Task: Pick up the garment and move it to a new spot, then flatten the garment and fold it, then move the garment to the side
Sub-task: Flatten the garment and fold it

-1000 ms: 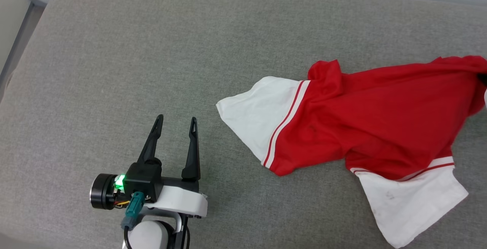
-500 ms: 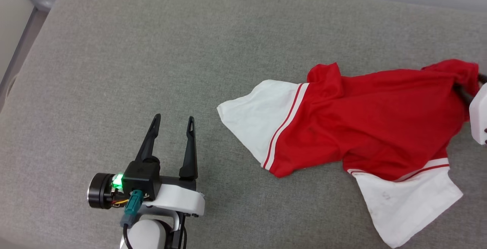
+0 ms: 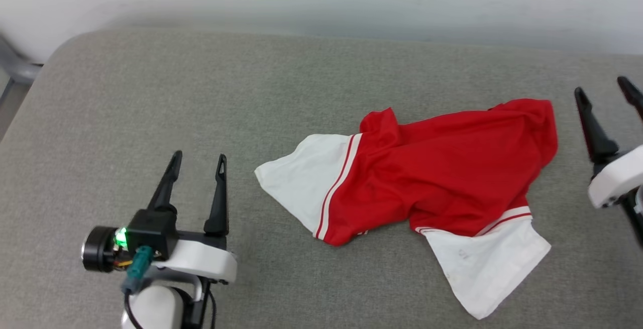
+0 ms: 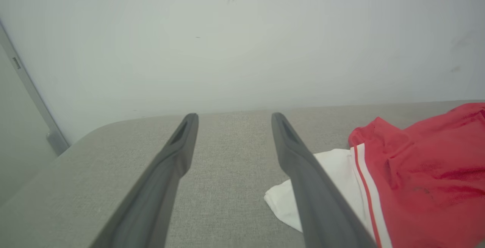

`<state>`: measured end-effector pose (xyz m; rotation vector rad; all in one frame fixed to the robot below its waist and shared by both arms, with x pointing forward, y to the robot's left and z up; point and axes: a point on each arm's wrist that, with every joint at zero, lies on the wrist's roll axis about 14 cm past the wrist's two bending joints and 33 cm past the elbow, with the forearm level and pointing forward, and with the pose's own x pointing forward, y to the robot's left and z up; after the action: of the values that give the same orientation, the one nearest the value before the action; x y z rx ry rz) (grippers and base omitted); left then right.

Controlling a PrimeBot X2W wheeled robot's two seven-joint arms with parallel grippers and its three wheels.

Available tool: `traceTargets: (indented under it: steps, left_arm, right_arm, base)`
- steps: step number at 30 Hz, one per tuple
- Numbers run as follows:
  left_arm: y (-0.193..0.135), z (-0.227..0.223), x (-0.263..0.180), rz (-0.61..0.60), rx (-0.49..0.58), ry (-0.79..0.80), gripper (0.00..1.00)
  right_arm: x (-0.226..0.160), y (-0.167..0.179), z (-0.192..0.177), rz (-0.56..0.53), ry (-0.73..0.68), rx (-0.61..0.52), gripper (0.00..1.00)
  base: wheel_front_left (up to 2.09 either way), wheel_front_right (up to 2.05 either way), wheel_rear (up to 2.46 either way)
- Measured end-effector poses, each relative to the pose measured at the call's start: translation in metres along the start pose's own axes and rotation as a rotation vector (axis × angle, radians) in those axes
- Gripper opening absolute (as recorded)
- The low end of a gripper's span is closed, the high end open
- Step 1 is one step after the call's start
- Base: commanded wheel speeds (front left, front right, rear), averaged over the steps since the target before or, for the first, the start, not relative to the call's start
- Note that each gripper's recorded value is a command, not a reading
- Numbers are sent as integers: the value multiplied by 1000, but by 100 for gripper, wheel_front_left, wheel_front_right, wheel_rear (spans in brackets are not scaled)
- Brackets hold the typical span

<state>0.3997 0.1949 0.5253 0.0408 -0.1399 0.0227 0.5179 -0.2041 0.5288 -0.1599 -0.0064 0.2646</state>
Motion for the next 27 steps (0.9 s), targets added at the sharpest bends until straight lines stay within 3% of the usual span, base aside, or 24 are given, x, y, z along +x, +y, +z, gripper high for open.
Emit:
traceTargets:
  steps: [6,16,20,23,27]
  left_arm:
    - [0,19,21,-97,50,-57,100]
    - [-24,36,65,-275,95,-32,100]
    - [-49,28,76,-383,23,109,100]
    - [-56,26,83,-449,29,208,100]
    - [-62,-6,78,-515,26,471,100]
  right_arm:
    - [-38,19,14,-51,-112,41,100]
    - [-82,47,20,-106,-140,90,100]
    - [-90,51,25,-111,-149,93,100]
    - [-95,51,20,-112,-131,95,100]
    - [-99,47,19,-127,-126,97,100]
  base:
    - [0,0,0]
    - [0,0,0]
    - [0,0,0]
    - [0,0,0]
    - [0,0,0]
